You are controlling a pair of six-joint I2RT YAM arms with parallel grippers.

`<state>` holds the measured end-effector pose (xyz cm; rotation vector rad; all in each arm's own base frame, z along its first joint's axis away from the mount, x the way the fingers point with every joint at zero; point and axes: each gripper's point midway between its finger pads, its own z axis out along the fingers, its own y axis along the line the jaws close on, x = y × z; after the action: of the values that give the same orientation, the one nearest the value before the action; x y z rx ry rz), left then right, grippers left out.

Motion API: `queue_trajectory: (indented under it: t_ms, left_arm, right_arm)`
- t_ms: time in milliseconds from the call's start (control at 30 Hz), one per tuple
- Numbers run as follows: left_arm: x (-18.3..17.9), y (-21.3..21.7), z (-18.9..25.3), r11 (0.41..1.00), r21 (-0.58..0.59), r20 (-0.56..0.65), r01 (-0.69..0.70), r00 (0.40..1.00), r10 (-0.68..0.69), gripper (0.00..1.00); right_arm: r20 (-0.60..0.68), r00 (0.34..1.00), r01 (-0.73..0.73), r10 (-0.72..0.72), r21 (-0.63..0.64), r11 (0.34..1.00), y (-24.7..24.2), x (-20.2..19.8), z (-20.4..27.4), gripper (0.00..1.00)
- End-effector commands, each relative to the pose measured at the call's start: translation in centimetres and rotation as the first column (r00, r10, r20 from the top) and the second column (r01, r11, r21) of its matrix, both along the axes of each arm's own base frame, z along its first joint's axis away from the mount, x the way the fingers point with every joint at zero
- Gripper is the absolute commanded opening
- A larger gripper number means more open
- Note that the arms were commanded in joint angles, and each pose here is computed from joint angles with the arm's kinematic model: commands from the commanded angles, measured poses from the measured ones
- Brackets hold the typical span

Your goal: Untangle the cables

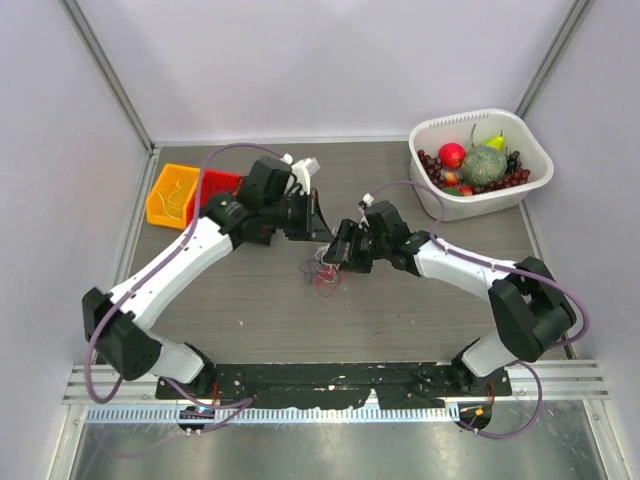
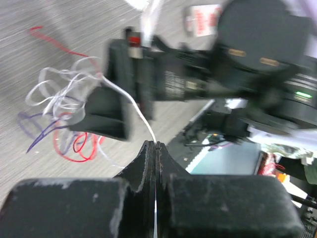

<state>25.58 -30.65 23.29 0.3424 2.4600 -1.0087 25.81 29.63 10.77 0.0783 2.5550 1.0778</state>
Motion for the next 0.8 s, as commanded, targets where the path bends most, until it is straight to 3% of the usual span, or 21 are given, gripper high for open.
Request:
queue_trajectory:
  t_ms: [0, 67, 200, 400, 533, 767]
  left_arm:
    - [-3.2, -1.0, 8.7, 0.975, -0.217, 0.029, 0.053, 0.998, -0.048, 0.00]
    - [-4.4, -0.8, 12.9, 0.960, -0.269, 0.075, 0.081, 0.995, -0.063, 0.00]
    - [-6.1, 1.2, 25.1, 0.909, -0.399, 0.287, 0.120, 0.958, 0.000, 0.00]
    - [-8.4, 4.1, 37.4, 0.809, -0.565, 0.452, 0.160, 0.881, 0.142, 0.00]
    - [-8.3, 4.6, 40.0, 0.757, -0.636, 0.458, 0.151, 0.863, 0.212, 0.00]
    - [-4.9, 5.9, 37.1, 0.829, -0.559, 0.448, -0.029, 0.830, 0.332, 0.00]
  right_arm:
    - [0.024, 0.991, 0.127, -0.131, 0.112, 0.986, 2.3, 3.0, 0.8, 0.66]
    - [-0.027, 0.984, 0.179, -0.178, 0.056, 0.982, 2.3, 3.7, -1.6, 0.64]
    - [-0.118, 0.972, 0.190, -0.204, -0.114, 0.975, 0.5, 2.6, -7.0, 0.61]
    - [-0.061, 0.975, 0.196, -0.214, -0.219, 0.956, -3.5, 0.5, -8.5, 0.62]
    - [0.003, 0.983, 0.179, -0.184, -0.244, 0.953, -5.1, 0.0, -7.2, 0.62]
    - [0.127, 0.984, 0.159, -0.128, -0.278, 0.947, -6.6, 0.5, -3.3, 0.63]
